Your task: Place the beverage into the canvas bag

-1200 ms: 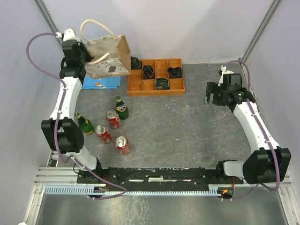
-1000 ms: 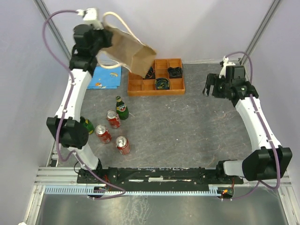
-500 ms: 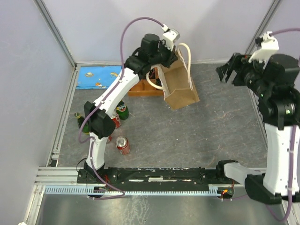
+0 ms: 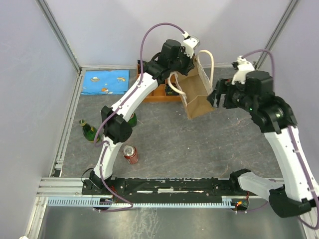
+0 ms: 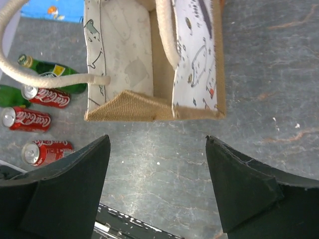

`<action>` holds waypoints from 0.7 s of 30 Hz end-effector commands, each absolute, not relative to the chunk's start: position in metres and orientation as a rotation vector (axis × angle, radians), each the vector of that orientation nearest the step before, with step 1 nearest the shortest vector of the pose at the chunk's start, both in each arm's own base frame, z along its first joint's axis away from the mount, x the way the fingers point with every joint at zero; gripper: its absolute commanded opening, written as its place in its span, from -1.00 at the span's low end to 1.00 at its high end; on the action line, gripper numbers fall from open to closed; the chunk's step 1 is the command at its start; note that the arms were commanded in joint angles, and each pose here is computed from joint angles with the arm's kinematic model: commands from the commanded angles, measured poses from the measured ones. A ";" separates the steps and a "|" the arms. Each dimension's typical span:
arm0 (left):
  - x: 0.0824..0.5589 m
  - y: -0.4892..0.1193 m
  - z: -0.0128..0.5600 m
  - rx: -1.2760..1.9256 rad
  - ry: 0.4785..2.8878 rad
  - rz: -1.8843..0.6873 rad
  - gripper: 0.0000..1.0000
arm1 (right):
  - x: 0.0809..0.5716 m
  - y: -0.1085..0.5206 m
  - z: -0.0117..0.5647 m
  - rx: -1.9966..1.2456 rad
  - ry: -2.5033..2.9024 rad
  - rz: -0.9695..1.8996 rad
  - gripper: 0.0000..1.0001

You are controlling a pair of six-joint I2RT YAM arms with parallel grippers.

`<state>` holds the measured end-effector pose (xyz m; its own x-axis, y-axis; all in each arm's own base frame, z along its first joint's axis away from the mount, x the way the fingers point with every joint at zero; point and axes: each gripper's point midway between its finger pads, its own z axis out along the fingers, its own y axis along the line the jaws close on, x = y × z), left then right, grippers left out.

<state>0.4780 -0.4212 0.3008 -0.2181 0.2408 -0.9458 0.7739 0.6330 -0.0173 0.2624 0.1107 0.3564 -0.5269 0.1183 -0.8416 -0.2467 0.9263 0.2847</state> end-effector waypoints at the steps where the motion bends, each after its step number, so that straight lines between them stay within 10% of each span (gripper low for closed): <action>1: 0.469 -0.424 0.344 0.784 1.682 -0.659 -0.95 | 0.293 0.120 0.374 -0.113 1.976 0.364 0.70; 13: 0.445 -0.430 0.344 0.795 1.719 -0.738 -0.95 | 0.355 0.132 0.332 -0.142 2.011 0.230 0.70; 21: 0.425 -0.429 0.366 0.770 1.719 -0.834 -0.95 | 0.379 0.125 0.277 -0.121 2.104 0.087 0.23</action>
<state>0.4571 -0.4338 0.2864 -0.3024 0.2320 -0.9245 0.7880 0.6065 -0.1055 0.3654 0.1330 0.2735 -0.5641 -0.0415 -0.8247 -0.1685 0.9835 0.0658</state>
